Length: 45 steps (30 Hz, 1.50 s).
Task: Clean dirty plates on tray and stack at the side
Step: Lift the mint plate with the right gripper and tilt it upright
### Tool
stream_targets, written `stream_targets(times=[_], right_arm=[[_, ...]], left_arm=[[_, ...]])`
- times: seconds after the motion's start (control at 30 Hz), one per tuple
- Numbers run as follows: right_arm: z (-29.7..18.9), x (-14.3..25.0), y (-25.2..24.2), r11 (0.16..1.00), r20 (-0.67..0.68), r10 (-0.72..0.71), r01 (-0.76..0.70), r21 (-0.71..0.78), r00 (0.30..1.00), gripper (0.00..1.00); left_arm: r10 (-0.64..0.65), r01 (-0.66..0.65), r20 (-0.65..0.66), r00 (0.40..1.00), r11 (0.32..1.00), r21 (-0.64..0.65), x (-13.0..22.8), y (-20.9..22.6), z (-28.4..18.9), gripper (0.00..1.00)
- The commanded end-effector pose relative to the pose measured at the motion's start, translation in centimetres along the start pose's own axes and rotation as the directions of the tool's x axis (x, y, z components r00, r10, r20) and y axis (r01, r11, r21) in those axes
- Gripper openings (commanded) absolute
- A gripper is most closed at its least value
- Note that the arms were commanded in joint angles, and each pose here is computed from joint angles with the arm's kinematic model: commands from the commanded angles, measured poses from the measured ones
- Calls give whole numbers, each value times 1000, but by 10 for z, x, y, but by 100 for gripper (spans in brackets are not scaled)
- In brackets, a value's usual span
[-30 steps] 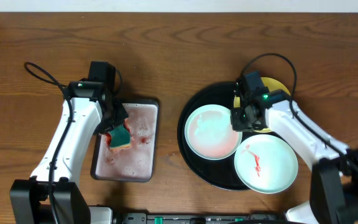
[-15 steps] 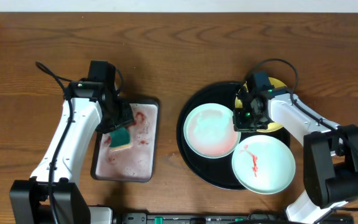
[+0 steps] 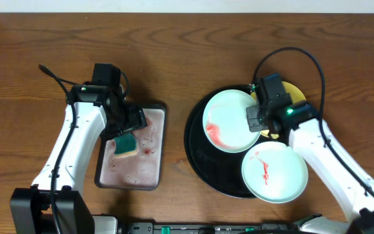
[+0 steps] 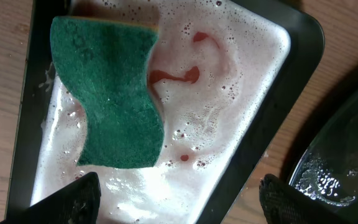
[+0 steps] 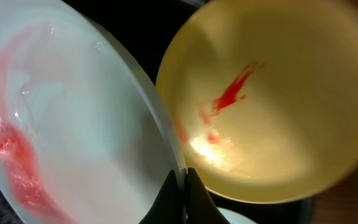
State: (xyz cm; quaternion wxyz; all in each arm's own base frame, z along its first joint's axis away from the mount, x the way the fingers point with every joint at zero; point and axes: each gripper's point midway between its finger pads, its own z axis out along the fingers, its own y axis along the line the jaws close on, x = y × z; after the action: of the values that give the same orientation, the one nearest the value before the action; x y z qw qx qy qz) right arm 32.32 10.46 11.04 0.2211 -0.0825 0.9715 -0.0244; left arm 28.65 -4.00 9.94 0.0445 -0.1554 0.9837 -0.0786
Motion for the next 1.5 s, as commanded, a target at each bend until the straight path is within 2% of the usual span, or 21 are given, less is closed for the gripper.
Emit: stream_targets(times=[0.0,0.33,0.53,0.57,0.73,1.0,1.1,1.47], right_arm=[[-27,-20,-14,977,113,-103,79,199,988,1],[-72,-33,-9,920,210,-246,160,357,946,1],[-112,-47,7,835,270,-409,237,497,872,1],[-121,-48,12,798,271,-457,256,545,847,1],[-144,-49,23,723,288,-536,255,642,794,1],[-175,-46,40,643,321,-608,213,736,726,1],[-177,-44,45,619,300,-641,245,746,706,1],[-179,-43,49,613,299,-652,252,749,696,1]], left_arm=[[9,-9,17,1000,1000,16,-2,-2,-6,82],[9,-9,18,1000,1000,16,-3,-2,-6,83],[9,-9,17,1000,1000,16,-3,-2,-6,83],[9,-9,18,1000,1000,16,-3,-2,-6,83],[9,-9,18,1000,1000,16,-3,-2,-6,83],[9,-9,17,1000,1000,16,-3,-2,-6,83],[9,-9,17,1000,1000,16,-3,-2,-6,83],[9,-9,17,1000,1000,16,-3,-2,-6,83]])
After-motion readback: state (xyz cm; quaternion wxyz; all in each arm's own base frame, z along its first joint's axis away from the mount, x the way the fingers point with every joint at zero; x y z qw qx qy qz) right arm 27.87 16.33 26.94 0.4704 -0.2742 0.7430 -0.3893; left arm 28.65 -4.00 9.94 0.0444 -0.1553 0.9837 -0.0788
